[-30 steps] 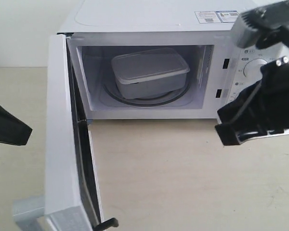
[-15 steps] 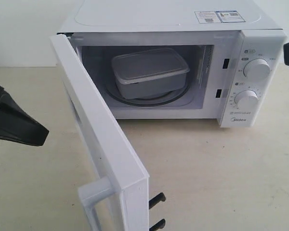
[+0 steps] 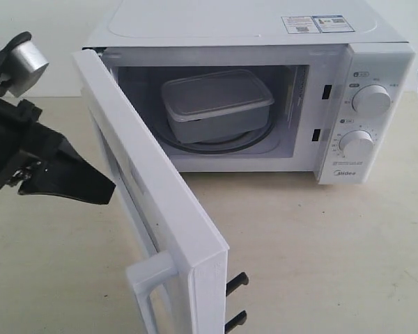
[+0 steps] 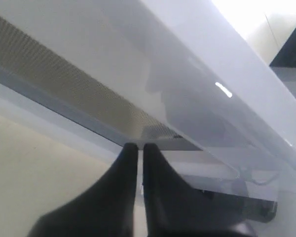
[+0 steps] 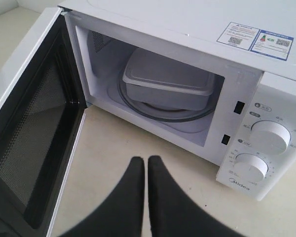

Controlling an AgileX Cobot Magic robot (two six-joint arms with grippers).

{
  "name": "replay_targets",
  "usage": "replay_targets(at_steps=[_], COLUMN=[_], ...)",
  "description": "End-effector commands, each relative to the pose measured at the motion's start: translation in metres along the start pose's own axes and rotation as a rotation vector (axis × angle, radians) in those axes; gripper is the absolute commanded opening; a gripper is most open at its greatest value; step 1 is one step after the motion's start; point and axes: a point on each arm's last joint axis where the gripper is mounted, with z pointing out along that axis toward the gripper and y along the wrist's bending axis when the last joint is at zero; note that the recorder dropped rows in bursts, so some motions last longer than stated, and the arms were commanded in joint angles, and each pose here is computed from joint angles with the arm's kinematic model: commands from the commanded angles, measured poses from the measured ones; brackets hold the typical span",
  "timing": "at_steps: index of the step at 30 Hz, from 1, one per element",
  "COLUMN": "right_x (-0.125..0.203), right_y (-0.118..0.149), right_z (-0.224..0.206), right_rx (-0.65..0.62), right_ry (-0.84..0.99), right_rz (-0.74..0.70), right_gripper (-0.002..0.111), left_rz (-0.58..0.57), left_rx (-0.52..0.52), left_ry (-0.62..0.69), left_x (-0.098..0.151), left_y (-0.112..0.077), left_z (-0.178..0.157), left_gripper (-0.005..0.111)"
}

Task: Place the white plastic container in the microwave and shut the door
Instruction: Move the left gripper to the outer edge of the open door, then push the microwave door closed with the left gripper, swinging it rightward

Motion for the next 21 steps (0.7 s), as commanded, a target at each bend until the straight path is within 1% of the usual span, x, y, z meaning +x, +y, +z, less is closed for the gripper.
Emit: replay_targets(at_steps=[1, 12, 21], right_x=[-0.002, -0.002, -0.002], right_y=[0.0, 0.001, 0.001], right_z=[-0.002, -0.002, -0.002], right_rx=[-0.003, -0.011, -0.01], right_ry=[-0.009, -0.011, -0.009], right_rz=[0.011, 0.021, 0.021], right_gripper=[0.0, 0.0, 0.0], left_rz=[0.024, 0.061, 0.071], left_rx=[0.0, 0.005, 0.02], left_ry=[-0.021, -0.066, -0.107], left_x=[-0.006, -0.034, -0.052], left_y=[0.003, 0.008, 0.011], left_z=[0.01, 0.013, 0.014], left_gripper=[0.004, 0.004, 0.004])
